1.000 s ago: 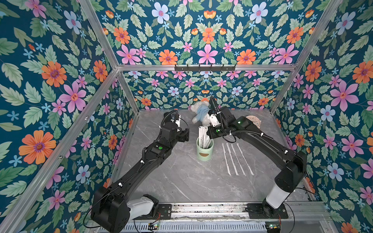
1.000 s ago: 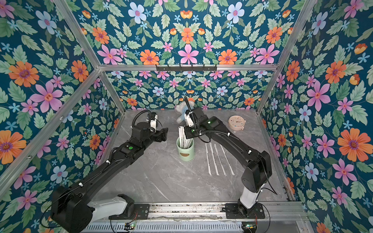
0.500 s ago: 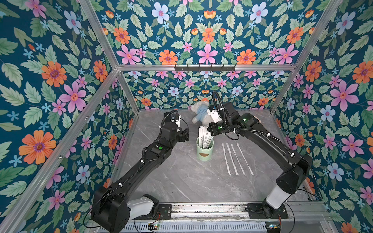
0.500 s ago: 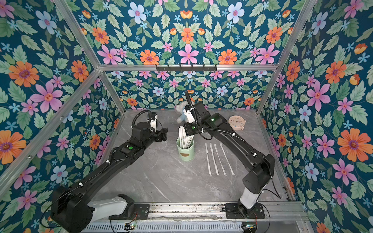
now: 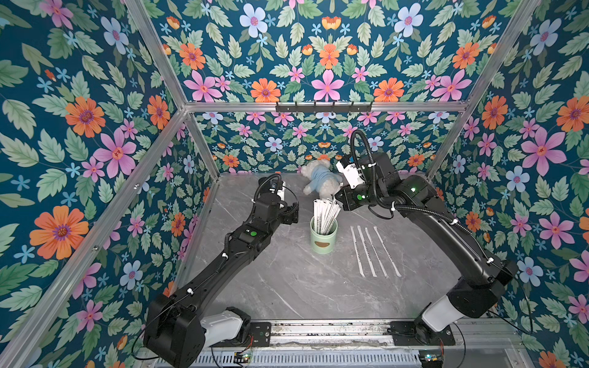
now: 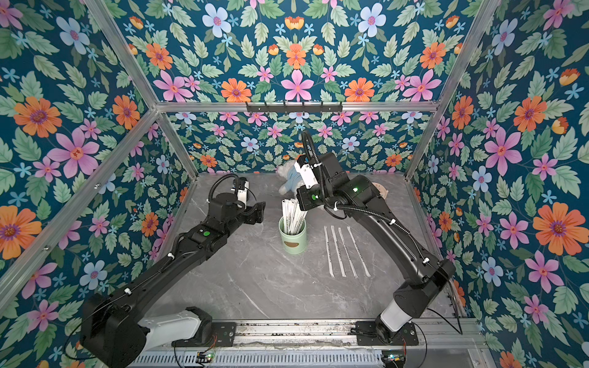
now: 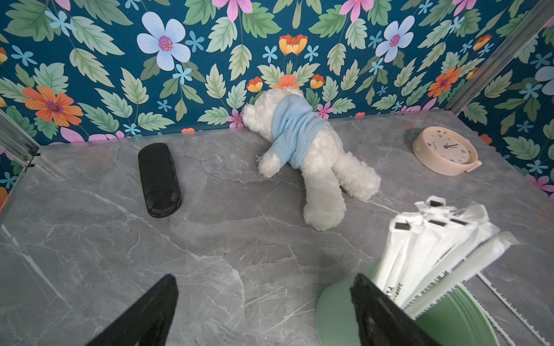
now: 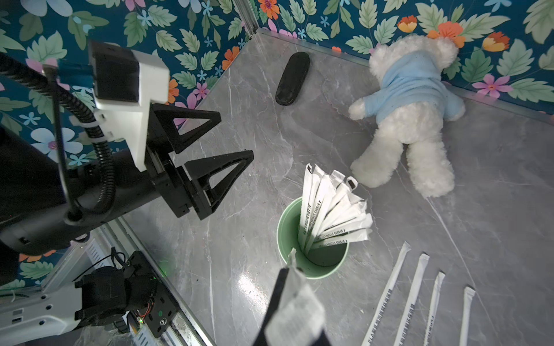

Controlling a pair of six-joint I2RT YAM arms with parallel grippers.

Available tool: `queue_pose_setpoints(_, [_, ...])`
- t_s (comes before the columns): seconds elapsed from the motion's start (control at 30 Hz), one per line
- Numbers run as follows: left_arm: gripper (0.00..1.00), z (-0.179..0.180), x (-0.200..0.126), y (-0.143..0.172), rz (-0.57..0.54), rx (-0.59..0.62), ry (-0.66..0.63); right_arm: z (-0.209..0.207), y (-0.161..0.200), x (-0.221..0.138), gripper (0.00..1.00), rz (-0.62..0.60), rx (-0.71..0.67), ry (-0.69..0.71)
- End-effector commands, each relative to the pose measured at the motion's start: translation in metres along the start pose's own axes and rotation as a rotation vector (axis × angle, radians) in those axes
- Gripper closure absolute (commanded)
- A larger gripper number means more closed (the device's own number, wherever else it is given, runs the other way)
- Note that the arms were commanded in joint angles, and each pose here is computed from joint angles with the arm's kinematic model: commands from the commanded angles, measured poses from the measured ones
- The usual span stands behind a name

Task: Take the straws out of the storage container
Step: Pick up the straw from the container, then place the straw at the center of the board.

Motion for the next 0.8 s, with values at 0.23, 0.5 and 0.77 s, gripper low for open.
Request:
queue_pose_setpoints(0.23, [0.08, 0.001, 0.001, 0.001, -0.001, 0.007, -0.010, -0.003, 0.000, -0.035, 0.94, -0.016, -0.041, 0.056])
queue_pose_setpoints(0.5, [0.08, 0.001, 0.002, 0.001, 0.001, 0.008, -0.010, -0.011, 0.006, -0.049, 0.94, -0.001, -0.047, 0.102])
queue_pose_setpoints(0.77, [0.08, 0.001, 0.001, 0.001, 0.001, 0.007, -0.007, -0.037, 0.024, -0.064, 0.94, 0.049, 0.007, 0.162])
Point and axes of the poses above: each gripper's point midway between its finger pads, its own x axis out along the fingers, its own z axis along the line the jaws close on, y = z × x, the point moved 4 cm from there along -x, back along the fingers, and after that the axes turned 7 degrees about -x, right-handed, at the moved point
